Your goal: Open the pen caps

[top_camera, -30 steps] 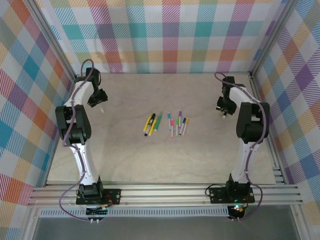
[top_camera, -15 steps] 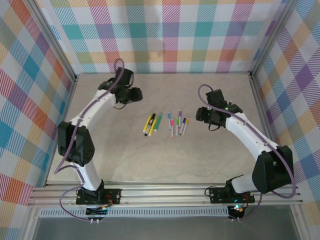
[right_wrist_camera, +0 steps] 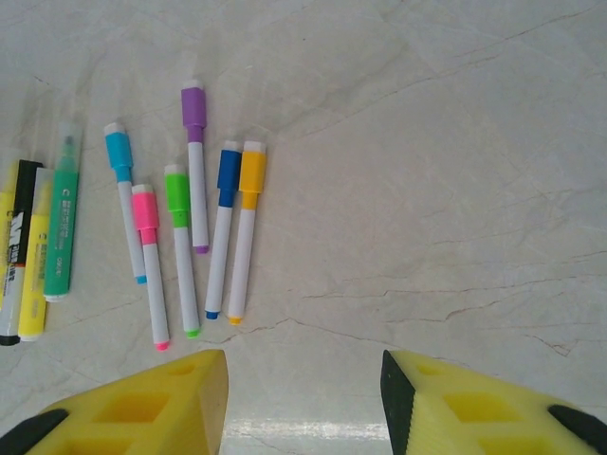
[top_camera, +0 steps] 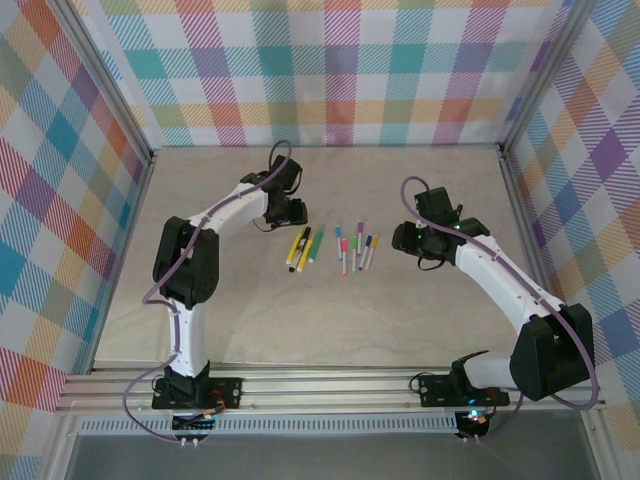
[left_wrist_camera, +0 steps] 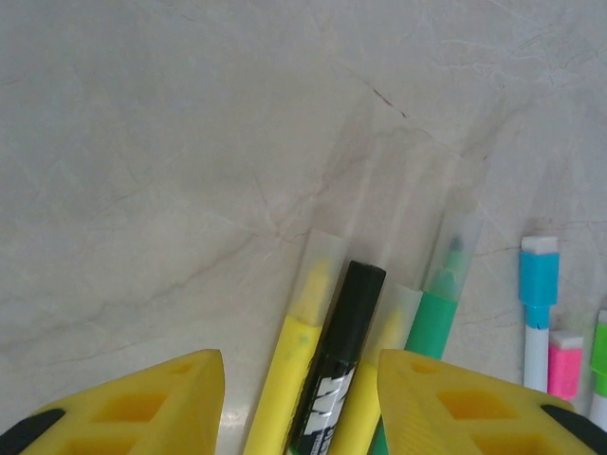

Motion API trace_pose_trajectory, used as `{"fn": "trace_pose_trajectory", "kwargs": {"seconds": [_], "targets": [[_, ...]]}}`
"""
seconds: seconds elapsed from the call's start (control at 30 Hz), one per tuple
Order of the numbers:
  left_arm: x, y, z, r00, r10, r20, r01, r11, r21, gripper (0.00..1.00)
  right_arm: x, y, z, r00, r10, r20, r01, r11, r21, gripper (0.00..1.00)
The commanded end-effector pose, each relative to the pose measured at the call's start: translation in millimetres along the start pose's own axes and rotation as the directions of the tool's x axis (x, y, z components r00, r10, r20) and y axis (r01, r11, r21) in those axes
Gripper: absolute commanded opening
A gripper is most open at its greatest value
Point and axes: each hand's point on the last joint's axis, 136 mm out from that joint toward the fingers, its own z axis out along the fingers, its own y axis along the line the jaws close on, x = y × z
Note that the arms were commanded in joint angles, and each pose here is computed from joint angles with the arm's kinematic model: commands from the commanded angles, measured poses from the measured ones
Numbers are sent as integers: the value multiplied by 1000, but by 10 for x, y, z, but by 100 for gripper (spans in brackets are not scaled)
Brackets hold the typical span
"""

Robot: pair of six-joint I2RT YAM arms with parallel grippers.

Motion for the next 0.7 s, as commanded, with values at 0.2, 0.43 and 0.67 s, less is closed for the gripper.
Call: {"fn": "trace_pose_trajectory", "kwargs": {"seconds": [0.2,0.43,0.67], "targets": [[6,-42,263,999,23,-30,-23,1000,-20,44,9,86,44,1000,2,-17,-2,1000,-31,48],[94,-41,425,998,21,-63,-23,999,-25,40,12,94,73,1000,0,-22,-1,999,-34,47],[157,59,514,996,23,-89,-30,997,-76,37,13,123,113,999,-2,-32,1,999,-47,46]]}}
